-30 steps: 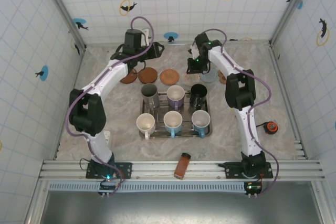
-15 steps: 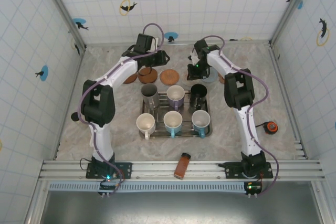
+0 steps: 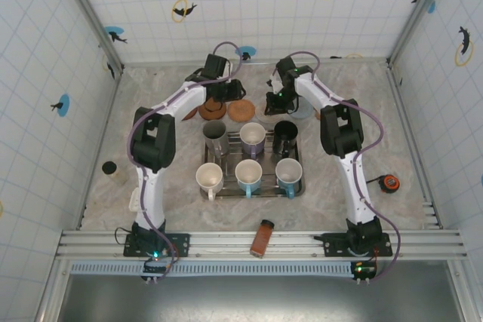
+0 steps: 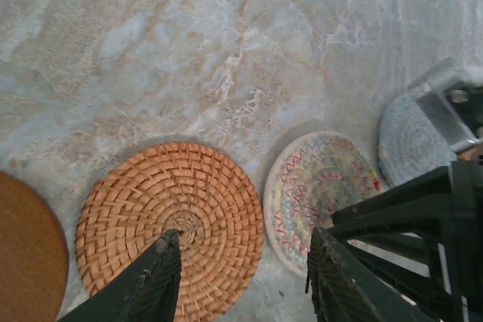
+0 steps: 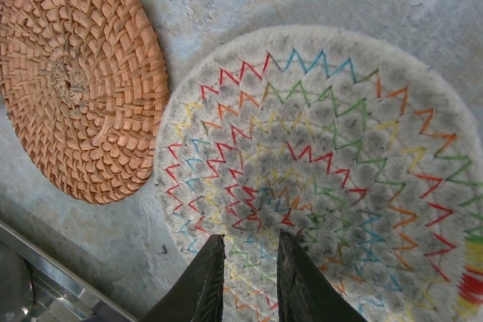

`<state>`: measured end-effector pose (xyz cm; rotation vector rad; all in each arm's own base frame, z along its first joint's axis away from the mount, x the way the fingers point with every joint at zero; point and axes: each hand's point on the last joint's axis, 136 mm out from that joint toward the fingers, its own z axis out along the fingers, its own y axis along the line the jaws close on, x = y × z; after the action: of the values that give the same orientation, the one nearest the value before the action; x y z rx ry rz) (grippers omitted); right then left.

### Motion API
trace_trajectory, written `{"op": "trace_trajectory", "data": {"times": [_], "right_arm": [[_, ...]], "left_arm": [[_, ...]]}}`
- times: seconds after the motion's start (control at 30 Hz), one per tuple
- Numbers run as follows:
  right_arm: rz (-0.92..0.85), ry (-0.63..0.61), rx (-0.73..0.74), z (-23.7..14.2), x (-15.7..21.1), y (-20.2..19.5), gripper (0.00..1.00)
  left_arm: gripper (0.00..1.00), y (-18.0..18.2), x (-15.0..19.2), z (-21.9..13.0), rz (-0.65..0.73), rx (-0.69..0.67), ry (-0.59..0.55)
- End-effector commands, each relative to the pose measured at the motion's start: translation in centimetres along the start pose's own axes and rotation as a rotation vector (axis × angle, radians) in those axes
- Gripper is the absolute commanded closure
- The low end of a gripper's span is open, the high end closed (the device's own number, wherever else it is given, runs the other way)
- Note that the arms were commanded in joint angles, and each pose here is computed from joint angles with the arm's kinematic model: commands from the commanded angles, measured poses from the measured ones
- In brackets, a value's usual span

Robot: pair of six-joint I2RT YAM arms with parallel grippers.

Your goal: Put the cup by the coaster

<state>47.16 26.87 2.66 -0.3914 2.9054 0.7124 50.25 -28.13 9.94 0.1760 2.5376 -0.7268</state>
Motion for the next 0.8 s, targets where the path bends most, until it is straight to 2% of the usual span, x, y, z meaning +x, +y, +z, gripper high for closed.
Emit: {"op": "trace_trajectory", "data": {"times": [0.0, 0.3, 0.5, 0.77], "right_arm": [[0.017, 0.046, 0.023, 1.8, 0.9, -1.0, 0.76], [0.010, 0.033, 0.022, 0.7, 0.4, -0.8, 0.76], [0.000, -0.016, -0.010, -1.7, -0.8, 0.3, 0.67], [-0.013, -0.106, -0.013, -5.9, -2.7, 0.9, 0.65]], "left_arm": [[0.55, -1.0, -0.1, 1.2, 0.023, 0.032, 0.019], [0.58, -0.7, 0.5, 3.2, 0.019, 0.016, 0.058], [0.58, -1.4, -0.6, 2.0, 0.031, 0.017, 0.016], [0.58, -3.5, -2.9, -1.3, 0.063, 0.035, -0.064]]}}
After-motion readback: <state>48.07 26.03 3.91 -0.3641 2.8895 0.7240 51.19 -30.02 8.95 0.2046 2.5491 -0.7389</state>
